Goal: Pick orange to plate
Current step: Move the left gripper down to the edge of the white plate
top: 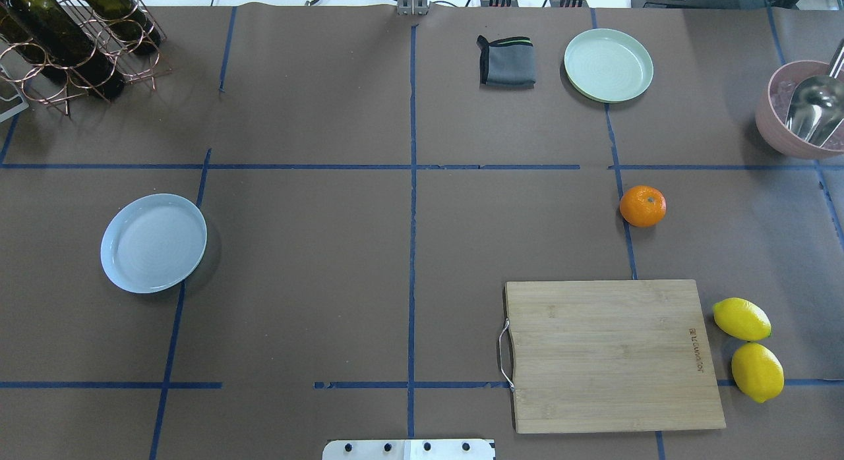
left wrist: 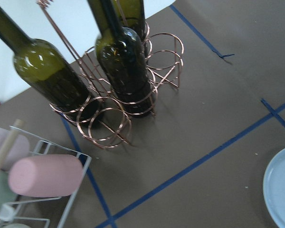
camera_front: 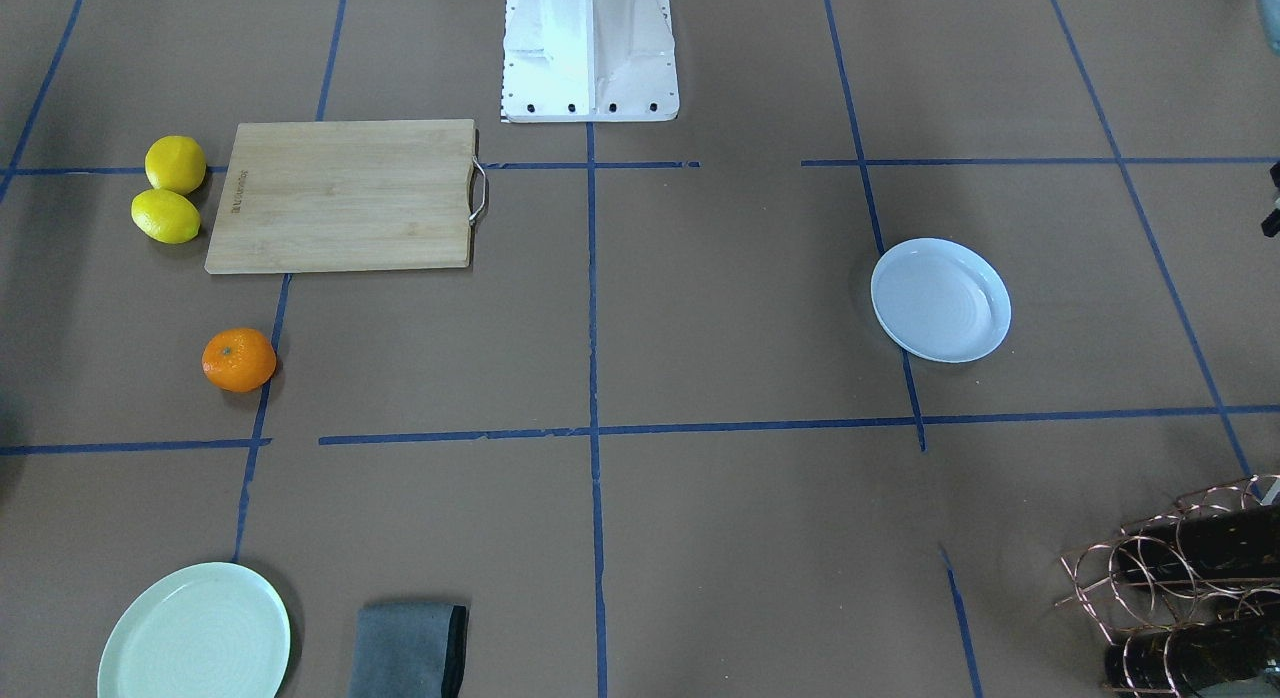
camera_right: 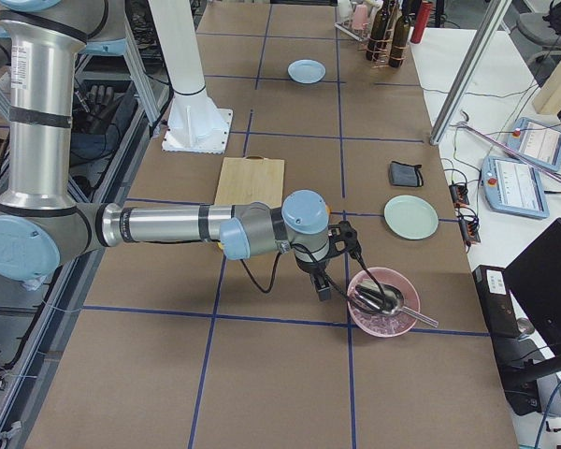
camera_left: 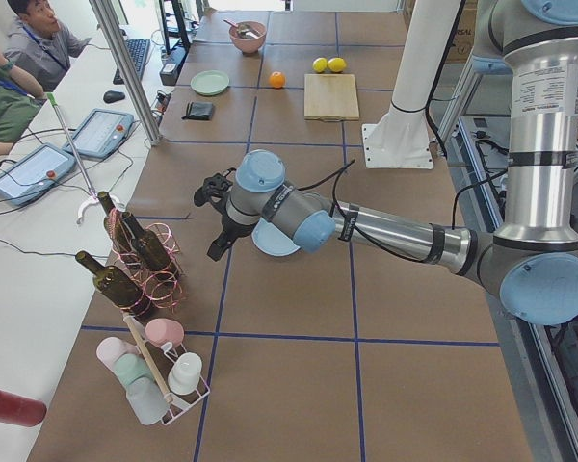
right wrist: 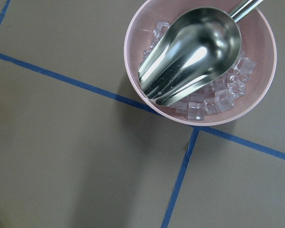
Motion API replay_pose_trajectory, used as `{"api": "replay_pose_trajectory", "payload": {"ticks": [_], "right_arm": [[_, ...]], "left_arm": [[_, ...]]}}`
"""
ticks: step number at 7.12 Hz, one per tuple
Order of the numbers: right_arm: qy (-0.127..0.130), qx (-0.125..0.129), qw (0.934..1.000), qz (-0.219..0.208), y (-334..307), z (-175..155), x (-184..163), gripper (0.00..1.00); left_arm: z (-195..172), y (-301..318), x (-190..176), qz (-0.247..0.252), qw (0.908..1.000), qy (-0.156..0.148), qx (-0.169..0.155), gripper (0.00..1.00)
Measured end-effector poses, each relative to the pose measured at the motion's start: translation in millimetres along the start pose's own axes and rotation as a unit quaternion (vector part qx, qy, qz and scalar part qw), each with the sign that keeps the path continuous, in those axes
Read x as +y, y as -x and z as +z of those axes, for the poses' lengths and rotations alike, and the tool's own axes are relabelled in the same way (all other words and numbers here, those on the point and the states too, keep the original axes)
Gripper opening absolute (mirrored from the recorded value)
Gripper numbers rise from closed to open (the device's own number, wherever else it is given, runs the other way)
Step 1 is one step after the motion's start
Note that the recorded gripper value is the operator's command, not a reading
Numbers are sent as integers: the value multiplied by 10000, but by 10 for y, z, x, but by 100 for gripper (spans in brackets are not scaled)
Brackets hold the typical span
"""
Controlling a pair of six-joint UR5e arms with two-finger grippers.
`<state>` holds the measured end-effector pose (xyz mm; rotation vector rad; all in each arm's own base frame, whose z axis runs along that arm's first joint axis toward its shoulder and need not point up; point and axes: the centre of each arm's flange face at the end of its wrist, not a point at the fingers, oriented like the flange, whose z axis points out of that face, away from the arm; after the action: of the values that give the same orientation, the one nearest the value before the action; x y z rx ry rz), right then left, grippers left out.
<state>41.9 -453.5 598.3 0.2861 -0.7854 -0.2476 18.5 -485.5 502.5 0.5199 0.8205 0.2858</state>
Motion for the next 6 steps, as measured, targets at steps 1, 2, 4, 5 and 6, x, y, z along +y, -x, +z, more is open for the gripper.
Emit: {"api": "replay_pose_trajectory", "payload": {"ticks": [1, 2, 4, 5, 6], "right_arm": [[16, -3, 10000, 21, -7, 11, 23, 100], [32, -7, 10000, 41, -15, 22, 49, 100], [51, -11, 10000, 65, -25, 34, 82, 100], [52, -11, 10000, 66, -26, 34, 84, 100], [54, -12, 10000, 67, -25, 36, 86, 100]], "left_arm": [[321, -251, 101, -505, 9987, 114, 23, 84], [593, -458, 246, -951, 9954, 89, 24, 73], [1208, -866, 571, -1942, 9808, -90, 130, 72], [1527, -1032, 732, -2260, 9740, -140, 97, 72], [1745, -1172, 845, -2451, 9693, -158, 75, 70]]}}
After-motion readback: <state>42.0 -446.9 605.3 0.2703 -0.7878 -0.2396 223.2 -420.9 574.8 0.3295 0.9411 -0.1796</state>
